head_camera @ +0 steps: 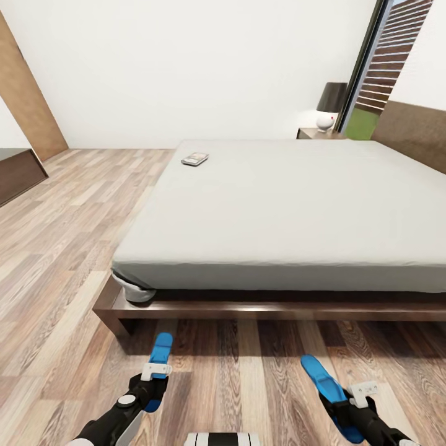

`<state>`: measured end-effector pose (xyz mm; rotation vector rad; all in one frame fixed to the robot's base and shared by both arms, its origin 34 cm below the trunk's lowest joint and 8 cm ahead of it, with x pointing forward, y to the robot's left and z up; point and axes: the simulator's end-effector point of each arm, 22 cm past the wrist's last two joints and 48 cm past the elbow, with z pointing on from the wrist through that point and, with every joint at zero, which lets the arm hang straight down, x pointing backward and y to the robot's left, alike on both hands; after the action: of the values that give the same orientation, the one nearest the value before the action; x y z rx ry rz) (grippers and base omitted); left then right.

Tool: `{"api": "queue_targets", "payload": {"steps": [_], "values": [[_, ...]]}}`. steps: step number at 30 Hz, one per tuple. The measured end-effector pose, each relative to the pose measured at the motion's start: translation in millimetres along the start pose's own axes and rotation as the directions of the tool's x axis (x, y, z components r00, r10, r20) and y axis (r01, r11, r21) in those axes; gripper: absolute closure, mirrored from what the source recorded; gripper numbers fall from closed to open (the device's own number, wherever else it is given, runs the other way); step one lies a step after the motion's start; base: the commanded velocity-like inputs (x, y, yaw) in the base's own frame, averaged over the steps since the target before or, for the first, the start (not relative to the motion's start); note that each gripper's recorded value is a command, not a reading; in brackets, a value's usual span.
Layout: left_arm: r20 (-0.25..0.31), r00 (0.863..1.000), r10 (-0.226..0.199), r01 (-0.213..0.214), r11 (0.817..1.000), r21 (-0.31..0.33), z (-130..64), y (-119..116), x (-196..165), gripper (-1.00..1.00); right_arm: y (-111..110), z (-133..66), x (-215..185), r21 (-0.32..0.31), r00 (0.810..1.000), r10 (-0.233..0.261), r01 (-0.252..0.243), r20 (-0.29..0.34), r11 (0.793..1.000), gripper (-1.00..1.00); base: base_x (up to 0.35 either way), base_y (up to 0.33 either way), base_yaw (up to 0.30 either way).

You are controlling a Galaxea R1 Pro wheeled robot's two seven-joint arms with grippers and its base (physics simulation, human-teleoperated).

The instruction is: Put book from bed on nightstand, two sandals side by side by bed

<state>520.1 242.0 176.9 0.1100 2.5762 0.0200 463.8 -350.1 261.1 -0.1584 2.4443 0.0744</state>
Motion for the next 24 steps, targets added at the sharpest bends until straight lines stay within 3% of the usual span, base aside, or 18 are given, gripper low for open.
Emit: {"api": "queue_targets", "payload": {"steps": [7, 24], "values": [[0.0, 1.0, 0.001, -0.001, 1.0, -0.002, 0.0, 2, 0, 1.0, 3, -3.3, -27, -0.011, 0.999, -0.009, 0.01, 0.038, 1.0, 1.0, 0.0, 0.0, 0.0], [-0.048, 0.999, 0.0, 0.0, 1.0, 0.002, 10.2, 0, 26, 1.0, 12, -1.2, -28, -0.051, 0.999, 0.007, -0.009, -0.039, 0.999, 1.0, 0.0, 0.0, 0.0]]}}
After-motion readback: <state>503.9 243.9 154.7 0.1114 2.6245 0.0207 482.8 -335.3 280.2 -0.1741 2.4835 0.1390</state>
